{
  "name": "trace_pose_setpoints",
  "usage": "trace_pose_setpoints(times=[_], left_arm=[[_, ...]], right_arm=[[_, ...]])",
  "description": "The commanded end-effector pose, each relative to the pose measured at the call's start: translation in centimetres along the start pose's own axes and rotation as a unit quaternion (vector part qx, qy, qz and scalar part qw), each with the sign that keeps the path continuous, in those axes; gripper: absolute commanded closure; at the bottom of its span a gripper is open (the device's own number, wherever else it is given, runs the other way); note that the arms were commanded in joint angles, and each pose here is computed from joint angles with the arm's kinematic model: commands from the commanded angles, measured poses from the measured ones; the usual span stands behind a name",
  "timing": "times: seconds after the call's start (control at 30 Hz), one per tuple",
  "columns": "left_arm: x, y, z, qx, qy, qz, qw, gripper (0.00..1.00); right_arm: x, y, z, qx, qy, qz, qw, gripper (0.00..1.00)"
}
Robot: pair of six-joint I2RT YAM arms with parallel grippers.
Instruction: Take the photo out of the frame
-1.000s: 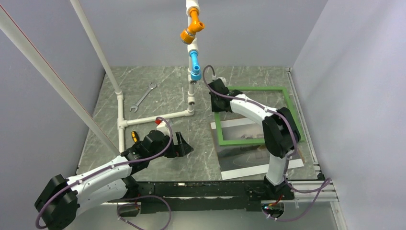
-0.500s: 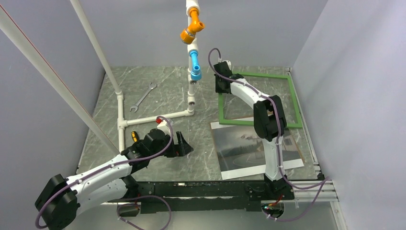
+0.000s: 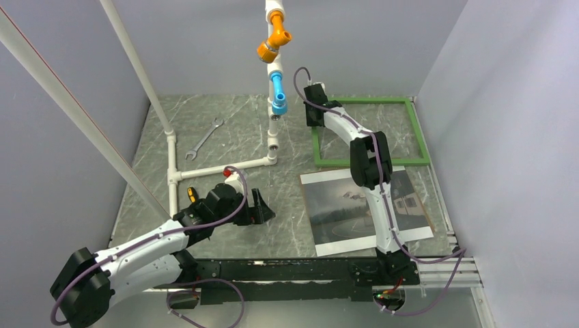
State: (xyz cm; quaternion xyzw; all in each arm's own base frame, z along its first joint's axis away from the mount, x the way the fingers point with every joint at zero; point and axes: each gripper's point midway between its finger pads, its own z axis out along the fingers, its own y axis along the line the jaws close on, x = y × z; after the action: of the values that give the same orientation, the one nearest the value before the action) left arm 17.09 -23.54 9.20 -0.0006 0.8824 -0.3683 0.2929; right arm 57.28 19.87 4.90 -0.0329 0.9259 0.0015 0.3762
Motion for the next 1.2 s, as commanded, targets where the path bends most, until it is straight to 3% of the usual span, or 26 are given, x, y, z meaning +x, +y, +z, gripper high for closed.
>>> trace_pose_setpoints(times=[0.0,0.67,0.7,0.8,0.87,1.07,1.17], left_arm=[[-1.5,-2.1,-0.3,0.023,-0.009,0.01,1.0,0.08],[-1.3,-2.3,-0.3,0.024,-0.002,0.001,1.0,0.08],[-1.2,-2.2,-0.3,0.024,-0.001,0.0,1.0,0.08],[-1.2,-2.4,-0.2,0.027,0.001,-0.001,1.0,0.08],[-1.2,-2.5,-0.3,0.03,0.001,-0.002,1.0,0.08],[-1.2,-2.6,-0.3,0.031,0.0,-0.001,1.0,0.08],[-1.2,-2.4,-0.3,0.031,-0.002,-0.003,1.0,0.08]], right_arm=[[-5.4,-0.8,-0.5,-0.002,-0.064,0.004,0.998,1.0],[-8.2,-1.0,1.1,0.006,-0.109,-0.028,0.994,1.0],[-8.2,-1.0,1.0,0.006,-0.109,-0.025,0.994,0.97],[-8.1,-0.8,0.6,0.0,-0.103,-0.017,0.995,0.7],[-8.0,-0.8,0.2,-0.005,-0.099,-0.01,0.995,0.58],[-8.9,-1.4,-3.2,0.003,-0.08,0.012,0.997,0.42],[-7.1,-2.0,-5.6,0.002,-0.05,0.031,0.998,0.36]])
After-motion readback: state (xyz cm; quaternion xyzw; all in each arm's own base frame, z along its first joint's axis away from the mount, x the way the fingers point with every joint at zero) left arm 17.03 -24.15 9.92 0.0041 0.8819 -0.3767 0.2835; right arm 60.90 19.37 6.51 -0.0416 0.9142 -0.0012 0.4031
